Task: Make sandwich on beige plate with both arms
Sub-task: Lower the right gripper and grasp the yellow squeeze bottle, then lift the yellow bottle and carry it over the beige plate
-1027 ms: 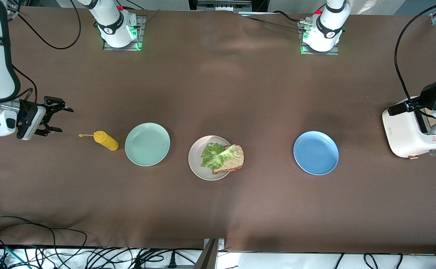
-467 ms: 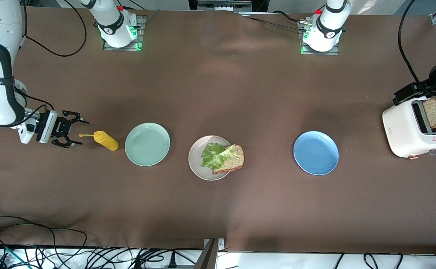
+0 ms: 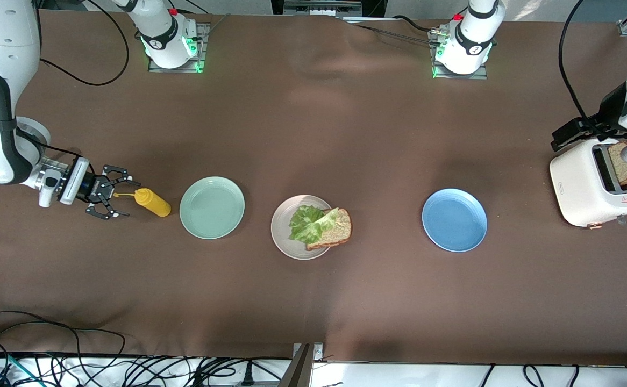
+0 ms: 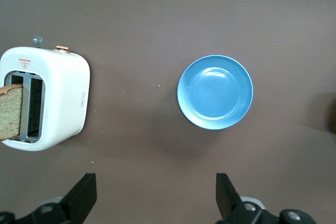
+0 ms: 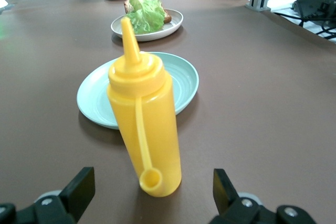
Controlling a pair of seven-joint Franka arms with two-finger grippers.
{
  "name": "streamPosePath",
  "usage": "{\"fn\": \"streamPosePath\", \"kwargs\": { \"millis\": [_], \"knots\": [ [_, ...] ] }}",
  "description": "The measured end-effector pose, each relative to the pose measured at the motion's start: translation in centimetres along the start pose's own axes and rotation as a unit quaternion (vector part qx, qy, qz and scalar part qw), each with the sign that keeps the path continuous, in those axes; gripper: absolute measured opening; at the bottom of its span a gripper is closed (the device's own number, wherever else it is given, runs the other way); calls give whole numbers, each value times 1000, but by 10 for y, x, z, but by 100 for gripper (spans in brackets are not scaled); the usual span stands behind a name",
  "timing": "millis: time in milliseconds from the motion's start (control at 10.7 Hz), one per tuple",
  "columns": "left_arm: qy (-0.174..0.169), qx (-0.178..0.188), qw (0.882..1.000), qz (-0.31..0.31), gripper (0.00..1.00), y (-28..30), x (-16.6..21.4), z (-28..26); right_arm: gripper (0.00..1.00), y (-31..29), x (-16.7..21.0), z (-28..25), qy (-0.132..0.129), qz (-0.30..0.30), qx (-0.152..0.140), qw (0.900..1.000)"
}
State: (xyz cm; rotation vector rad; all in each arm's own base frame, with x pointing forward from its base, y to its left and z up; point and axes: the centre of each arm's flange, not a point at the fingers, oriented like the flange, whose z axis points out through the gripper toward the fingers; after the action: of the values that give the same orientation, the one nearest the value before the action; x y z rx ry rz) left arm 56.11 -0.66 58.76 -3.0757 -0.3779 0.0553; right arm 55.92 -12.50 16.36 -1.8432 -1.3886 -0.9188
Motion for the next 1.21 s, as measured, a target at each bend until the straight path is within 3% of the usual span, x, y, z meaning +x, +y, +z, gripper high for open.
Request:
{"fn": "streamPosePath", "kwargs": {
  "millis": [373, 840, 1120, 1214],
  "knots": [
    [-4, 1, 1000, -1, 100, 0, 1, 6, 100, -5, -2, 26, 38, 8, 15, 999],
    [-9, 2, 1000, -7, 100, -7, 3, 10, 99, -4, 0, 48, 68, -18, 6, 997],
    [-15, 4, 1000, -8, 100, -8, 2, 16, 78, -4, 2, 52, 73, -20, 7, 997],
    [-17, 4, 1000, -8, 100, -8, 2, 17, 56, -4, 2, 52, 72, -19, 6, 997]
  ]
}}
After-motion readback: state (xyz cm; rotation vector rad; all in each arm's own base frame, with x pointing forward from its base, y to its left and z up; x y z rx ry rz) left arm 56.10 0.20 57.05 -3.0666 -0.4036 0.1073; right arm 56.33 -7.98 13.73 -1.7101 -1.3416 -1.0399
